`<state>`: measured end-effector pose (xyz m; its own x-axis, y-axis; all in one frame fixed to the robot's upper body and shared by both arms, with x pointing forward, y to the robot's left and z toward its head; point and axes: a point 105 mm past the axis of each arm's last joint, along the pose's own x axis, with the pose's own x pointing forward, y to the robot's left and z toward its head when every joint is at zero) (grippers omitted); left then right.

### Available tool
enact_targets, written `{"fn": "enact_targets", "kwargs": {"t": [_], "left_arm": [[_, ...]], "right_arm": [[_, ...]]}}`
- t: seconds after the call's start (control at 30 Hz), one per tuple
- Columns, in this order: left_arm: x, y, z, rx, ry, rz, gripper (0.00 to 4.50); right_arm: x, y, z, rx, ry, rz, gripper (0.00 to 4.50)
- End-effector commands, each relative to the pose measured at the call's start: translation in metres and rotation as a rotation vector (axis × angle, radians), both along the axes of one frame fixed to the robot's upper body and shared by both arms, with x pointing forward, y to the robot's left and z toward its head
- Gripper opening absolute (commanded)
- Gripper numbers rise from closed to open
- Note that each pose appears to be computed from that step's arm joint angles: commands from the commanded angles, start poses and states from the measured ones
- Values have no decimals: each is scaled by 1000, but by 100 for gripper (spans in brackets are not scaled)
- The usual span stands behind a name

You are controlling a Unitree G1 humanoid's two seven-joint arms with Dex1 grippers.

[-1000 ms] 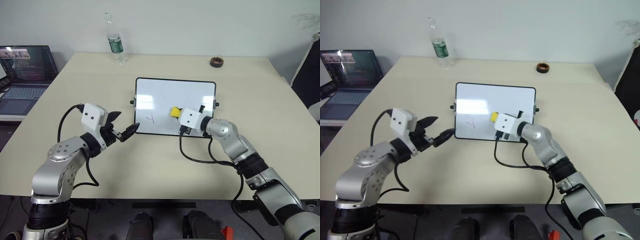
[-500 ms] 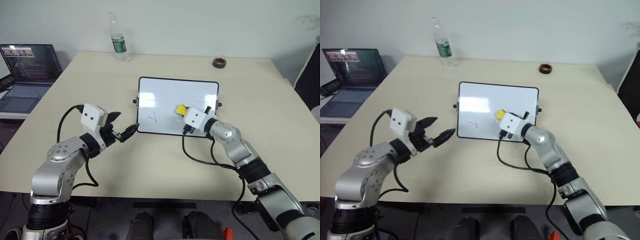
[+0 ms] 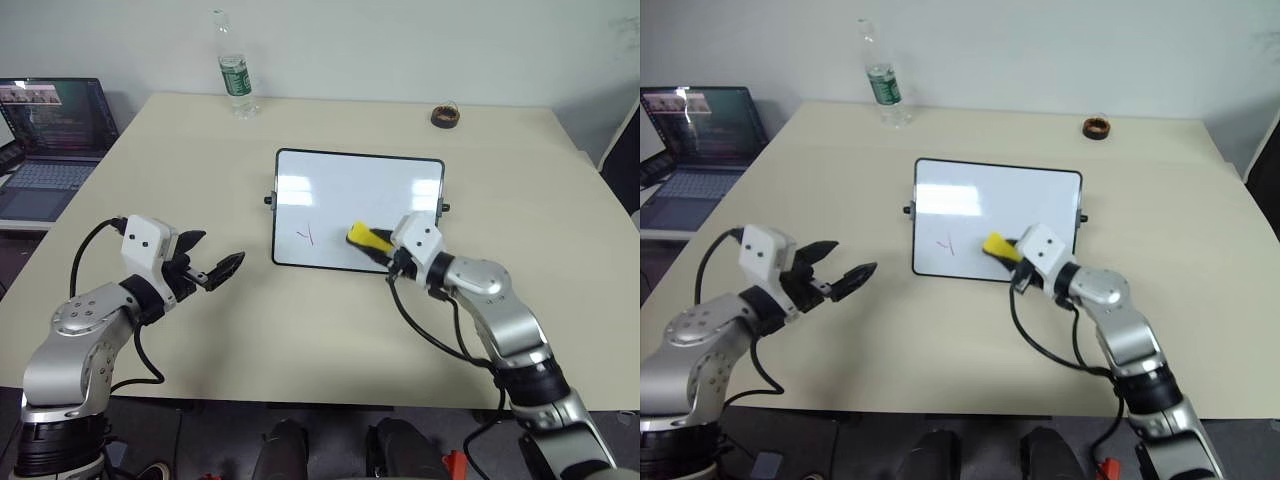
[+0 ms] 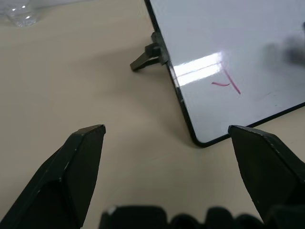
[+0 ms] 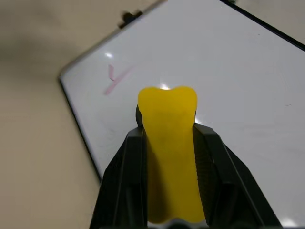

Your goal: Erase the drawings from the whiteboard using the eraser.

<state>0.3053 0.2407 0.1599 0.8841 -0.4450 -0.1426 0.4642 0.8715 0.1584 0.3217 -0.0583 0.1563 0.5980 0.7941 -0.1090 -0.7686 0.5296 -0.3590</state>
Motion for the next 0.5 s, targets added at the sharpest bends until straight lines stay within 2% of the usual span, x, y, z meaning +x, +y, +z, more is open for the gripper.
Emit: {"fn": "enact_targets", "kwargs": {"t": [0.03, 0.17, 0.3, 0.4, 0.5], "left_arm": [[-6, 9, 14, 23, -51, 3, 450], [-11, 12, 12, 25, -36, -9, 450], [-13, 9, 9, 26, -20, -28, 450], [-15, 9, 4, 42, -6, -33, 450], [-16, 8, 2, 57, 3, -37, 450]], "right_arm": [[-26, -2, 19, 59, 36, 80, 98], [-40, -8, 12, 57, 102, 94, 98], [-40, -9, 2, 49, 126, 71, 98], [-32, -2, -4, -43, 55, 66, 98], [-7, 18, 9, -107, -89, 42, 98]]}}
